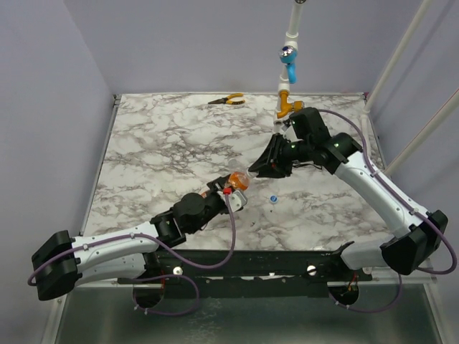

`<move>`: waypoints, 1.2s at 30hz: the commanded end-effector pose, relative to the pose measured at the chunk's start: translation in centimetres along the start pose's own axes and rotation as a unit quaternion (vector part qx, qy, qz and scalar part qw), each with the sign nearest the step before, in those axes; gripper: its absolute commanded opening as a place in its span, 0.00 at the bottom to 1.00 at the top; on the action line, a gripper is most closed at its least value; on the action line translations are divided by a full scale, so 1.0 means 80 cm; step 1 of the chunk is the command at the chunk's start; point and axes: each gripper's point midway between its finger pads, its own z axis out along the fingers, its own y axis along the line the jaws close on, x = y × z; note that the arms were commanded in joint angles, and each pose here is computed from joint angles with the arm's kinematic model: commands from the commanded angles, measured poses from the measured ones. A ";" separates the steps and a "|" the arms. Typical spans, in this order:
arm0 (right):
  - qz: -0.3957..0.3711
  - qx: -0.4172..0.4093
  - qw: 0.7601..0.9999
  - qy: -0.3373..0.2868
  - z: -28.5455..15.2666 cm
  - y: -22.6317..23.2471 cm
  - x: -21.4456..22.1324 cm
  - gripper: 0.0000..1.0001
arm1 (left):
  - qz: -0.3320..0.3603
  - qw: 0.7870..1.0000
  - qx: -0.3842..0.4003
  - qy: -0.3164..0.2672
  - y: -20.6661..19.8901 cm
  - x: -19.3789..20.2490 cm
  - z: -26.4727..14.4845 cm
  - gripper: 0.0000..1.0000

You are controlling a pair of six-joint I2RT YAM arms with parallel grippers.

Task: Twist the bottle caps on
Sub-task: Screw the bottle cap onto the plastic bottle.

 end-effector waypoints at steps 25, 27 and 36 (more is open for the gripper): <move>-0.038 0.068 0.996 -0.030 -0.007 0.016 -0.029 0.39 | -0.035 0.981 -0.014 -0.189 -0.006 -0.096 0.027 0.37; -0.041 0.070 0.996 -0.034 -0.008 0.016 -0.031 0.39 | -0.035 0.982 -0.013 -0.185 -0.007 -0.094 0.029 0.37; -0.055 0.078 0.994 -0.059 -0.016 0.019 -0.041 0.44 | -0.041 0.984 -0.011 -0.171 -0.012 -0.085 0.037 0.37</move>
